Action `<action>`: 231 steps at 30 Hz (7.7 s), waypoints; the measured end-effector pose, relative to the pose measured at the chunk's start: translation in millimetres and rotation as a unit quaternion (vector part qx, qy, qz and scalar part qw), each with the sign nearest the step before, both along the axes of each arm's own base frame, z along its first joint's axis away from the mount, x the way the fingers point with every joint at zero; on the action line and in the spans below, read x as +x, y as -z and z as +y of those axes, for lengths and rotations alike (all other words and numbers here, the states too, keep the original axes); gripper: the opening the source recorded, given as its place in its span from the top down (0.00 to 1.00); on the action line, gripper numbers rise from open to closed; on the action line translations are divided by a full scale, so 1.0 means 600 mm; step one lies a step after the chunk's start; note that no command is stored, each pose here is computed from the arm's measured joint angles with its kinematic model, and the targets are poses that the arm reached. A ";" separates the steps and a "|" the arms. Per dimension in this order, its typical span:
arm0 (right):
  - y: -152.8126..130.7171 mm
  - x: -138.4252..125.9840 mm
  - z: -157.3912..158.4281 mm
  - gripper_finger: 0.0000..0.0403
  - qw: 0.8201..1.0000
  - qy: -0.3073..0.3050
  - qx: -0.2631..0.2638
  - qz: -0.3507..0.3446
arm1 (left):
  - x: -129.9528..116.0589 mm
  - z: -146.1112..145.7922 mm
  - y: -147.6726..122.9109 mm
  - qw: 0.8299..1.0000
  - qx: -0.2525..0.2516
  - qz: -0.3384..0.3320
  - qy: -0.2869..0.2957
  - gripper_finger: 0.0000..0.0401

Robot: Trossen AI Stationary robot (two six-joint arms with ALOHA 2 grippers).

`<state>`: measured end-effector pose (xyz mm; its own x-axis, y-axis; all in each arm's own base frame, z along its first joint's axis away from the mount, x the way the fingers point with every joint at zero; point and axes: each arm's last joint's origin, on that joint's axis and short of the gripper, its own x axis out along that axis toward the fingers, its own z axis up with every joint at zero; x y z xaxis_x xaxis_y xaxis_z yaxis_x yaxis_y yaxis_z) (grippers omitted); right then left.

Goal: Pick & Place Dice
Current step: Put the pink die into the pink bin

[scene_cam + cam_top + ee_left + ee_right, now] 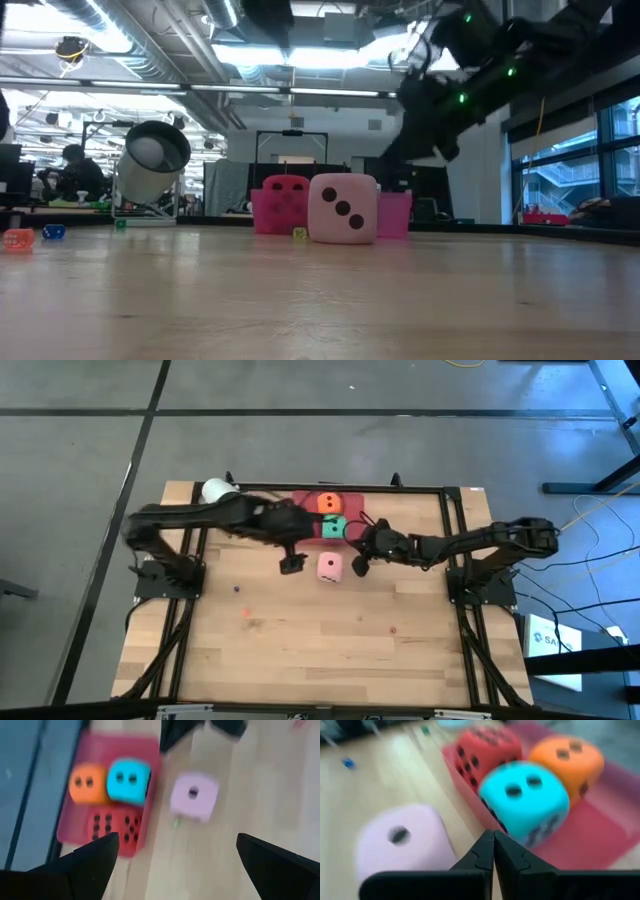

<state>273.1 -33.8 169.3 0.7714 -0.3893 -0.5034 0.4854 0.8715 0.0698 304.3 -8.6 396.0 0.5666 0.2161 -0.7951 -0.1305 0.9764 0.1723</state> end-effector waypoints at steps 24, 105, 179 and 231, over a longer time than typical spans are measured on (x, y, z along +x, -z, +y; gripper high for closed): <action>-0.102 -0.005 0.029 0.96 0.966 -0.155 0.036 -0.204 | -0.172 -0.013 0.191 0.948 -0.049 -0.312 -0.044 0.00; -0.133 0.003 0.006 0.01 0.934 -0.268 0.006 -0.238 | -0.166 -0.013 0.243 0.949 -0.082 -0.293 -0.085 0.00; -0.019 0.099 0.043 0.04 0.970 -0.221 -0.031 0.098 | -0.156 -0.013 0.273 0.945 -0.026 -0.320 -0.061 0.00; 0.011 0.089 0.000 0.05 0.971 -0.174 0.081 0.140 | -0.156 -0.013 0.273 0.942 -0.047 -0.323 -0.076 0.00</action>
